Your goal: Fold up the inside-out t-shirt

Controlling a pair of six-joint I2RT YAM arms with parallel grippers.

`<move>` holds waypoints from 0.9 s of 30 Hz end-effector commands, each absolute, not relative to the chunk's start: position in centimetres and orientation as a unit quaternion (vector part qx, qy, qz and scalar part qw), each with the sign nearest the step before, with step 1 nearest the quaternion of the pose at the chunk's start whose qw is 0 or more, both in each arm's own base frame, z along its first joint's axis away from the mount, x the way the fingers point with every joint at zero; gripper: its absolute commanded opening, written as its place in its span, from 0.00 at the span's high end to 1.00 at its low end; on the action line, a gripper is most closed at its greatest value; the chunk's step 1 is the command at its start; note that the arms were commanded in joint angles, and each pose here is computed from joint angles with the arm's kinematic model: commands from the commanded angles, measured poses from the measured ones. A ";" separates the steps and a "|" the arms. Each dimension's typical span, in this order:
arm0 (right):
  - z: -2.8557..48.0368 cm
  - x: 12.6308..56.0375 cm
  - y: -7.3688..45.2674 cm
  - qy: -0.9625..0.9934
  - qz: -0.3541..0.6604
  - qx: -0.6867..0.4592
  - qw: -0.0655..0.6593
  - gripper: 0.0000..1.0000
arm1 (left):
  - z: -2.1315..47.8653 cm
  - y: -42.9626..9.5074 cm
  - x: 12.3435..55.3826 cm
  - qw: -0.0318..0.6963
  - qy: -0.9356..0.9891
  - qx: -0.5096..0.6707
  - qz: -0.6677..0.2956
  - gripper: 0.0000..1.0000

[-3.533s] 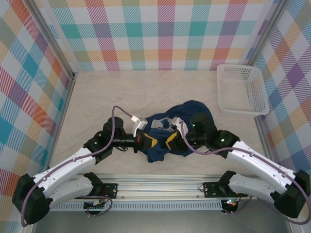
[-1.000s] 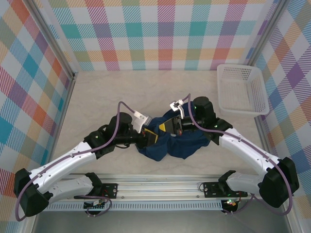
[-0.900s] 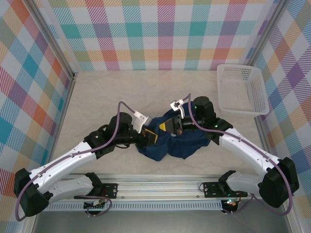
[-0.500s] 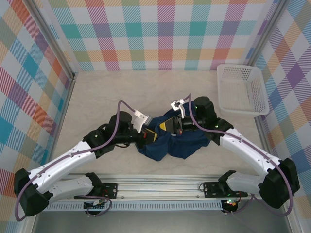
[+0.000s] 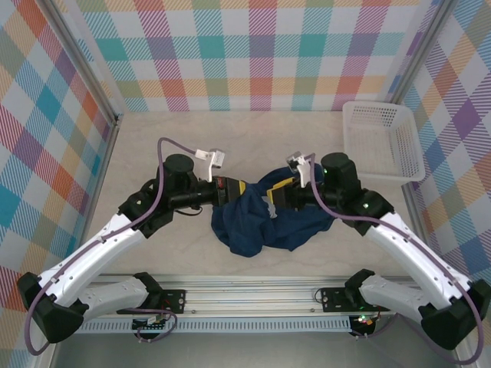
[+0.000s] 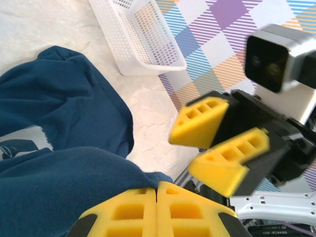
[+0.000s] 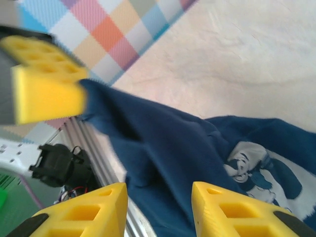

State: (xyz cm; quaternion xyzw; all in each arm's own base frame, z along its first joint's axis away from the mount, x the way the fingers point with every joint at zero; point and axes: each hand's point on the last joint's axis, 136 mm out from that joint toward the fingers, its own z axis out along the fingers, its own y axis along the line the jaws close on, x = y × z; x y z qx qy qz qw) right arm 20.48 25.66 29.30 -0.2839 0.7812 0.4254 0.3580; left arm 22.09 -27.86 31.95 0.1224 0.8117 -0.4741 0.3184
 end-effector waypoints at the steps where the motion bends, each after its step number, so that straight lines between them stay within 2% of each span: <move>1: 29.1 17.6 27.4 0.736 0.465 -0.356 0.340 0.61 | 32.8 -28.0 21.5 0.300 0.808 0.131 -0.490 1.00; 4: 28.0 17.0 28.7 0.735 0.463 -0.371 0.328 0.62 | 33.2 -28.1 21.3 0.298 0.801 0.142 -0.500 1.00; 8: 24.5 19.4 28.4 0.782 0.407 -0.338 0.330 0.65 | 33.3 -28.1 20.8 0.297 0.796 0.156 -0.504 1.00; 13: 22.3 21.2 29.0 0.799 0.389 -0.315 0.333 0.59 | 33.4 -27.9 20.6 0.299 0.795 0.158 -0.503 1.00; 16: 21.9 22.9 30.0 0.801 0.387 -0.299 0.347 0.59 | 33.5 -27.7 20.3 0.300 0.795 0.162 -0.503 1.00; 17: 22.2 23.1 30.5 0.796 0.393 -0.300 0.348 0.65 | 33.4 -27.6 20.4 0.303 0.795 0.161 -0.499 1.00; 20: 24.1 21.6 30.8 0.771 0.419 -0.340 0.338 0.96 | 32.7 -26.0 21.1 0.318 0.811 0.135 -0.471 1.00; 21: 24.9 20.6 30.3 0.759 0.434 -0.354 0.332 1.00 | 32.6 -25.3 21.5 0.323 0.814 0.121 -0.467 1.00; 27: 29.2 17.0 27.6 0.680 0.570 -0.366 0.281 1.00 | 33.2 -23.8 22.6 0.313 0.793 0.073 -0.518 1.00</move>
